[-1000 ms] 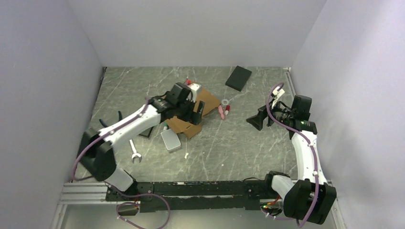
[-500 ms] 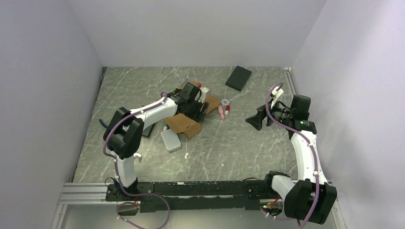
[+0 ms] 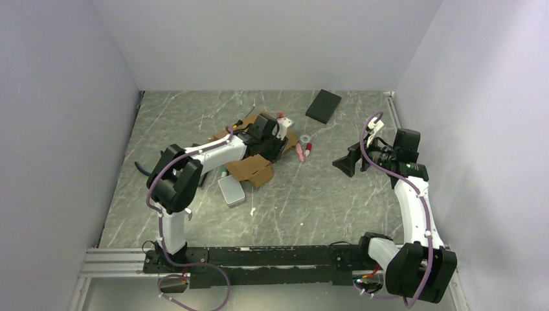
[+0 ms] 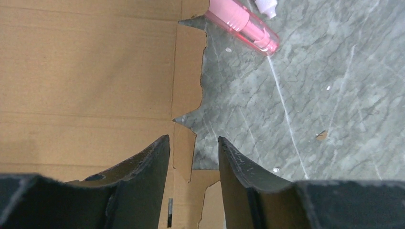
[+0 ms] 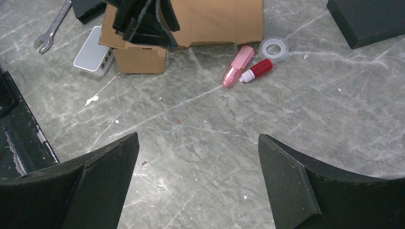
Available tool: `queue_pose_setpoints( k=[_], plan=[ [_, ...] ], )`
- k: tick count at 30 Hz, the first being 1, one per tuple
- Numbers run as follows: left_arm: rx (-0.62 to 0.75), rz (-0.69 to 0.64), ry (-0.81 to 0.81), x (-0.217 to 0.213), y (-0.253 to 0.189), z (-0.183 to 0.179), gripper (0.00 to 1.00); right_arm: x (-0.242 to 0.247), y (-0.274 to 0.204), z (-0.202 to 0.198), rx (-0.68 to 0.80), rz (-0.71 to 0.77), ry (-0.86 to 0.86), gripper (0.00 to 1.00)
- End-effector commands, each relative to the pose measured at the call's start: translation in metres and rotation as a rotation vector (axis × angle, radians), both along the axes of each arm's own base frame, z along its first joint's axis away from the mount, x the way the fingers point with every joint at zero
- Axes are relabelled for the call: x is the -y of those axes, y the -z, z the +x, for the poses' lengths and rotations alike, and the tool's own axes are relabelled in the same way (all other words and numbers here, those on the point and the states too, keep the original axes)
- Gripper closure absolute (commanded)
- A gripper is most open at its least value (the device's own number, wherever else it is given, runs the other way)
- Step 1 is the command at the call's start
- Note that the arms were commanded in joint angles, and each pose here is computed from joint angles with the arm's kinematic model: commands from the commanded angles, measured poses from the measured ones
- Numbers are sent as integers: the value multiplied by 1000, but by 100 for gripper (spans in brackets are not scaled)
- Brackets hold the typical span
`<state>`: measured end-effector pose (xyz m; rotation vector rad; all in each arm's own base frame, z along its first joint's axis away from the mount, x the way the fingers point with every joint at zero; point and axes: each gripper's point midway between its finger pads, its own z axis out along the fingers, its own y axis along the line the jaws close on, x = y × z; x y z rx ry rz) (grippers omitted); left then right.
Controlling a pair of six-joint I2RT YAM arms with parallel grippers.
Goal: Fold the paper box
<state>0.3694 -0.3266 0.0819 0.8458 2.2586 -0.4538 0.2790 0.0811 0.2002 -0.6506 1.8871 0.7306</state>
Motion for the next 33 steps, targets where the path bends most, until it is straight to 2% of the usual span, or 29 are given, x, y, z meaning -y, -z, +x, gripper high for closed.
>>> queue_pose_setpoints(
  k=[1, 9, 15, 18, 20, 28, 33],
  plan=[
    [43, 69, 37, 2, 15, 6, 54, -1, -11, 7, 64, -9, -17, 0],
    [74, 164, 22, -7, 32, 8, 58, -1, -9, 7, 56, -6, -19, 0],
    [113, 248, 24, -10, 38, 11, 75, -1, -8, 8, 52, -9, -17, 0],
    [150, 274, 27, -9, 33, 11, 88, 0, -9, 8, 55, -13, -14, 0],
    [200, 293, 15, -10, 22, 13, 100, 0, -8, 8, 54, -14, -13, 0],
    [459, 273, -58, -20, -66, 31, 100, -1, -7, 7, 47, -5, -18, 0],
    [541, 210, -70, -21, -124, 27, 100, -6, -9, 6, 39, 30, -36, 0]
  ],
)
